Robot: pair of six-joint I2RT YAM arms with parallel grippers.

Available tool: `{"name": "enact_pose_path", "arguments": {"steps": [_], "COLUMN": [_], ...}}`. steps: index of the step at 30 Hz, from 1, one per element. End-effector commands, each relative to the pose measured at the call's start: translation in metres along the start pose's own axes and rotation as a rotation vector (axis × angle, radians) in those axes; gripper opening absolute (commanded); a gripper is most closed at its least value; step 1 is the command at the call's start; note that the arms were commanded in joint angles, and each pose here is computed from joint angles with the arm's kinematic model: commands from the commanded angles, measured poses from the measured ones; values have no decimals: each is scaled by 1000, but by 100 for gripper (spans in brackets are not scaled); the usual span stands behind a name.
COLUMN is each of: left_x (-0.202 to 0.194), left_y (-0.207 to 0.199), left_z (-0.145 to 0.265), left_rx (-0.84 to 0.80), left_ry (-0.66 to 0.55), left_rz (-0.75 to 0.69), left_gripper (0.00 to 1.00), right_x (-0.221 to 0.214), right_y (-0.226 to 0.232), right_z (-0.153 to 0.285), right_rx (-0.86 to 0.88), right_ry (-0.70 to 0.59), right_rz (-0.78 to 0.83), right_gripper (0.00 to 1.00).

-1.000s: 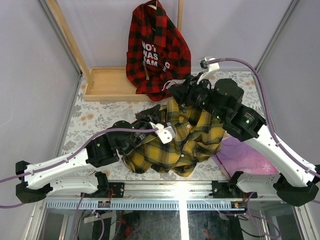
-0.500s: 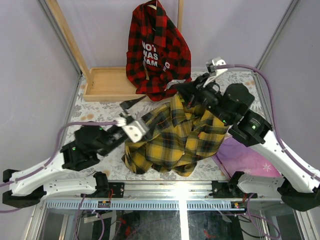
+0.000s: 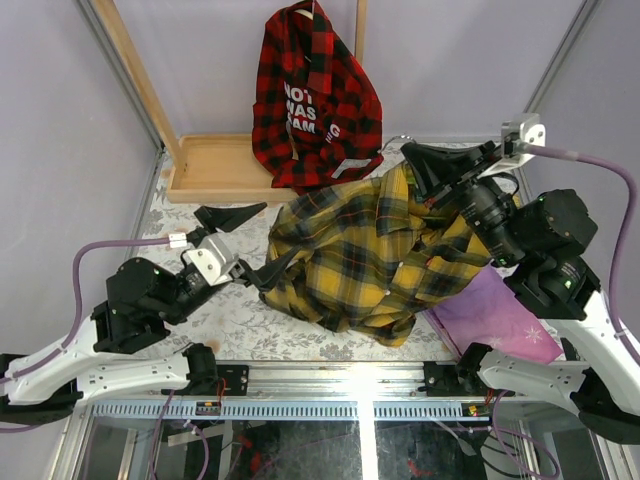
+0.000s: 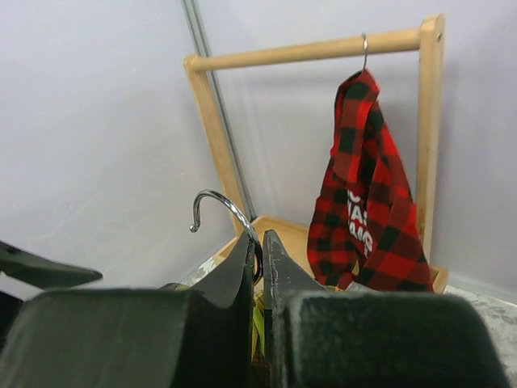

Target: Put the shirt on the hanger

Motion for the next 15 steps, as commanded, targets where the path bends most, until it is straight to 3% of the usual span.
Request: {"name": "enact_pose_path", "arguments": {"steps": [1, 8, 15], "left_x": [-22, -45, -49], "left_y": [4, 19, 32], "left_z": [0, 3, 13], "left_rx": [75, 200, 285], "left_ry": [56, 108, 82], "left_rz": [48, 33, 40], "left_gripper": [85, 82, 79], "right_x": [80, 106, 113], "right_y": [1, 9, 22], "right_z": [9, 19, 32], "right_rx": [-13, 33, 126], "right_ry": [-226, -273, -306], "right_rz": [-11, -12, 9], "right_gripper": [0, 0, 0]}}
Point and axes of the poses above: each gripper's point midway between its finger pads, its own z axis back along the fingers, its own y axis along the line the jaws close on, x = y × z, the point moved 1 cm from there along z, back along the fingers, and after that the axes turned 1 degree about z, right-handed, at the moved point
